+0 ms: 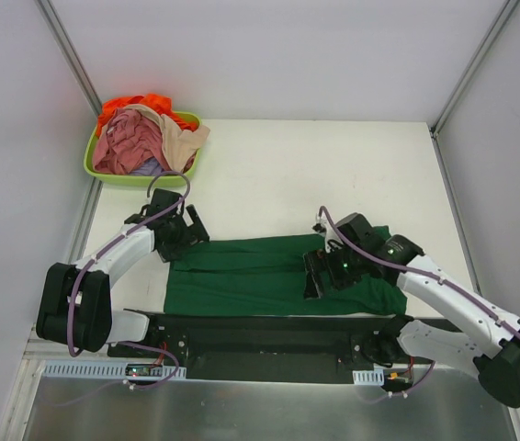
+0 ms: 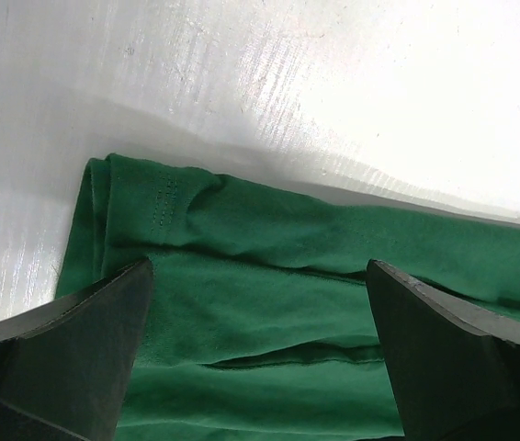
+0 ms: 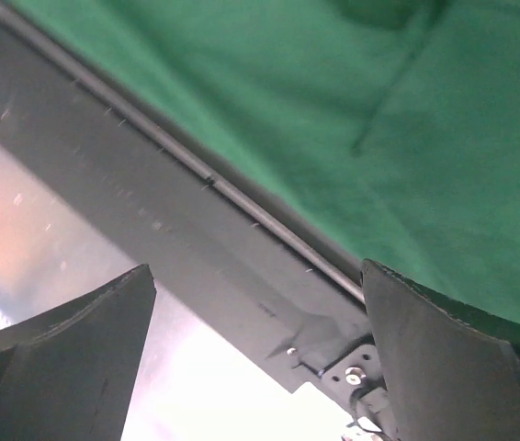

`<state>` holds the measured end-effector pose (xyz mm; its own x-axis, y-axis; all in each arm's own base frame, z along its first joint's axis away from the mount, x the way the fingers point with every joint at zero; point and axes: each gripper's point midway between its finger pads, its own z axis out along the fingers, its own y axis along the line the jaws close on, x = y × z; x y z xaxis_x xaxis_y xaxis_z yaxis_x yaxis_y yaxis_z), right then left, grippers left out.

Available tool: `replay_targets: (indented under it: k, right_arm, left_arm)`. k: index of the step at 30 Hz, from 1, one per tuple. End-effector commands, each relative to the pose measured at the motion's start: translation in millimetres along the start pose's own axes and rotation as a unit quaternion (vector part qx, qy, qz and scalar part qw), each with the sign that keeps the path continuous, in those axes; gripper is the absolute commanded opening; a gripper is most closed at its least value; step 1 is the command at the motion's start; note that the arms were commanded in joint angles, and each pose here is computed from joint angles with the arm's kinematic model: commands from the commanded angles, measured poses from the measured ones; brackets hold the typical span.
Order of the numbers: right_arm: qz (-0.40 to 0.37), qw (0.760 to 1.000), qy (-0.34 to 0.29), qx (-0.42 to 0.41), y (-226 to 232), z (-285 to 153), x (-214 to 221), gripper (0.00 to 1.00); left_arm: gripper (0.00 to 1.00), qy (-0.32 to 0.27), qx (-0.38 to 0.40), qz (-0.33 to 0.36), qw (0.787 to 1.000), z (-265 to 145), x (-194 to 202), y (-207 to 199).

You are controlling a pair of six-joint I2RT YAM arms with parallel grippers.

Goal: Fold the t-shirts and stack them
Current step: Fold the other side of the tshirt into a rectangle, then rotate the tshirt 90 degrees

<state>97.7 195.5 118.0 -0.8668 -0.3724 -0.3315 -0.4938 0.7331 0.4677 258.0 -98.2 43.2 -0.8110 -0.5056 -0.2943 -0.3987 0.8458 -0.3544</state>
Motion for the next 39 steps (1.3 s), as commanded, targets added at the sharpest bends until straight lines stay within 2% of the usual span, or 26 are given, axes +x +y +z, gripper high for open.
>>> replay_targets:
  k: [1,5,10,14,18,20,23,26,27,29,33,36,39]
  right_arm:
    - [0.063,0.986,-0.054,0.145,-51.0,-11.8,-30.7,0.96]
    - [0.172,0.969,-0.016,0.178,-84.6,3.4,-22.7,0.96]
    - [0.214,0.939,-0.019,0.268,-133.4,22.4,-21.8,0.96]
    - [0.276,0.926,0.009,0.256,-154.3,37.2,-21.9,0.96]
    - [0.319,0.913,0.000,0.254,-184.0,44.1,-45.9,0.96]
    - [0.335,0.907,-0.019,0.254,-200.2,47.2,-71.5,0.96]
    - [0.342,0.910,-0.050,0.227,-212.7,56.6,-136.1,0.96]
    - [0.315,0.924,-0.077,0.202,-228.9,69.0,-210.1,0.96]
    - [0.311,0.931,-0.059,0.184,-229.4,76.8,-224.0,0.96]
    - [0.299,0.941,-0.064,0.145,-226.1,82.9,-265.0,0.96]
    - [0.256,0.951,-0.127,0.117,-230.5,87.6,-334.1,0.96]
    - [0.231,0.949,-0.172,0.123,-235.9,71.3,-371.1,0.96]
    - [0.205,0.950,-0.214,0.101,-219.9,46.3,-396.6,0.96]
  left_arm:
    - [0.99,-0.017,-0.001,0.011,1.000,-8.0,-6.8,0.6]
    - [0.99,-0.014,-0.013,0.007,1.000,-8.2,-3.0,7.8]
    - [0.99,0.001,-0.015,-0.007,1.000,-8.1,12.2,16.8]
    - [0.99,0.019,-0.013,-0.010,1.000,-7.2,26.3,23.2]
    - [0.99,0.051,-0.016,-0.019,0.998,-2.5,46.5,32.2]
    - [0.99,0.073,-0.008,-0.036,0.997,-0.5,64.9,36.2]
    - [0.99,0.101,0.003,-0.065,0.993,-2.0,93.7,43.0]
    - [0.99,0.109,0.028,-0.072,0.991,-6.1,117.6,40.2]
    - [0.99,0.116,0.051,-0.069,0.990,-7.1,127.7,32.3]
    - [0.99,0.147,0.126,-0.040,0.980,-14.4,152.2,3.5]
    - [0.99,0.151,0.126,0.010,0.980,-25.6,169.0,-8.7]
    - [0.99,0.143,0.122,0.060,0.980,-39.4,176.0,-16.2]
    - [0.99,0.149,0.115,0.119,0.975,-57.2,175.5,-21.0]
